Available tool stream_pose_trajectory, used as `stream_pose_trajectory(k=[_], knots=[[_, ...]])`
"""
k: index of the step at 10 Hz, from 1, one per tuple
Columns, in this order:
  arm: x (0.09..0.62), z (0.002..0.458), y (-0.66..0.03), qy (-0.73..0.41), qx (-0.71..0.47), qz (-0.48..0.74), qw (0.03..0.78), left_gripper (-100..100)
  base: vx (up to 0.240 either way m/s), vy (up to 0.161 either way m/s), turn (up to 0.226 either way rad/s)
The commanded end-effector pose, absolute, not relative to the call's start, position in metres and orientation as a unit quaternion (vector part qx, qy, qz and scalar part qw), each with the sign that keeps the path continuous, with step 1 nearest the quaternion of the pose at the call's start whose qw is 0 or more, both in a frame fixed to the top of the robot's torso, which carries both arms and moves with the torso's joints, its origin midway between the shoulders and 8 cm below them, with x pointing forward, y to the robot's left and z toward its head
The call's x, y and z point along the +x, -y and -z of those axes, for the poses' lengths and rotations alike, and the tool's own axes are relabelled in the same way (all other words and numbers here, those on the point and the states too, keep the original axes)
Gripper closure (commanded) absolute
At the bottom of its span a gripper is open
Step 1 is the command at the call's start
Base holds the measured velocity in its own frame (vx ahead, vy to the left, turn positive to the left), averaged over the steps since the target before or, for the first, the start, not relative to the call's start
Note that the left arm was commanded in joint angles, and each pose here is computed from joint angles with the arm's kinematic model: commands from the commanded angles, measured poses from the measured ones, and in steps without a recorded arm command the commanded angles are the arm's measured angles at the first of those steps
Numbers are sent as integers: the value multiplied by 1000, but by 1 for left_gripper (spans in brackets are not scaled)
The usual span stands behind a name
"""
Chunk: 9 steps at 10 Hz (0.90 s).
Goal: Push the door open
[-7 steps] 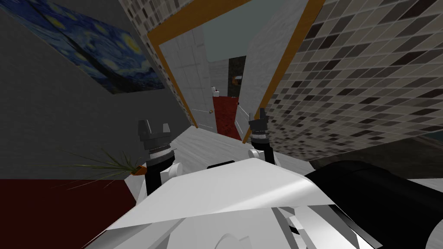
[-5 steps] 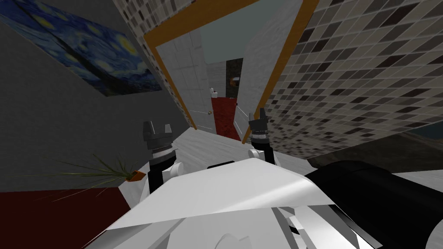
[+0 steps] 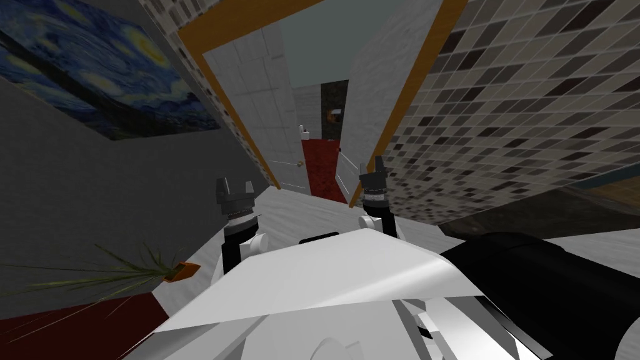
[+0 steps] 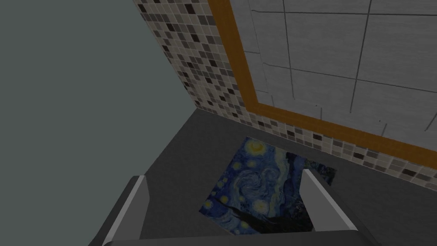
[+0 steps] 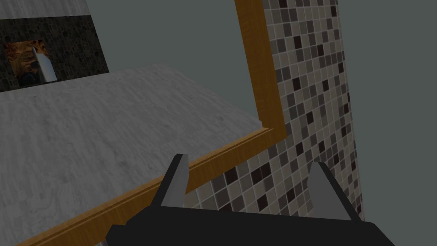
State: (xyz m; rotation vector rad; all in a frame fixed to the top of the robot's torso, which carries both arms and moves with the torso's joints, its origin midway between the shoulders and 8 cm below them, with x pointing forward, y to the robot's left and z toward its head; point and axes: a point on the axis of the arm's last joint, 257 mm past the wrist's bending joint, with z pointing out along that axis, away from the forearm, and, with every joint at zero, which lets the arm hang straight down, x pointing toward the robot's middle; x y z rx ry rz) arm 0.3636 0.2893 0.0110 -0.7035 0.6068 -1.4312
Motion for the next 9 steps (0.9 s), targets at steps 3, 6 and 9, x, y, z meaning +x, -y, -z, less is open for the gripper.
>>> stream_pose_trajectory(k=[3, 6, 9], knots=[[376, 13, -290, -257, -339, 659, 620, -100, 113, 62, -152], [385, 30, -292, -248, -360, 676, 593, -100, 85, 64, -136], [394, 49, -293, -236, -383, 694, 562, -100, 76, 64, -140]])
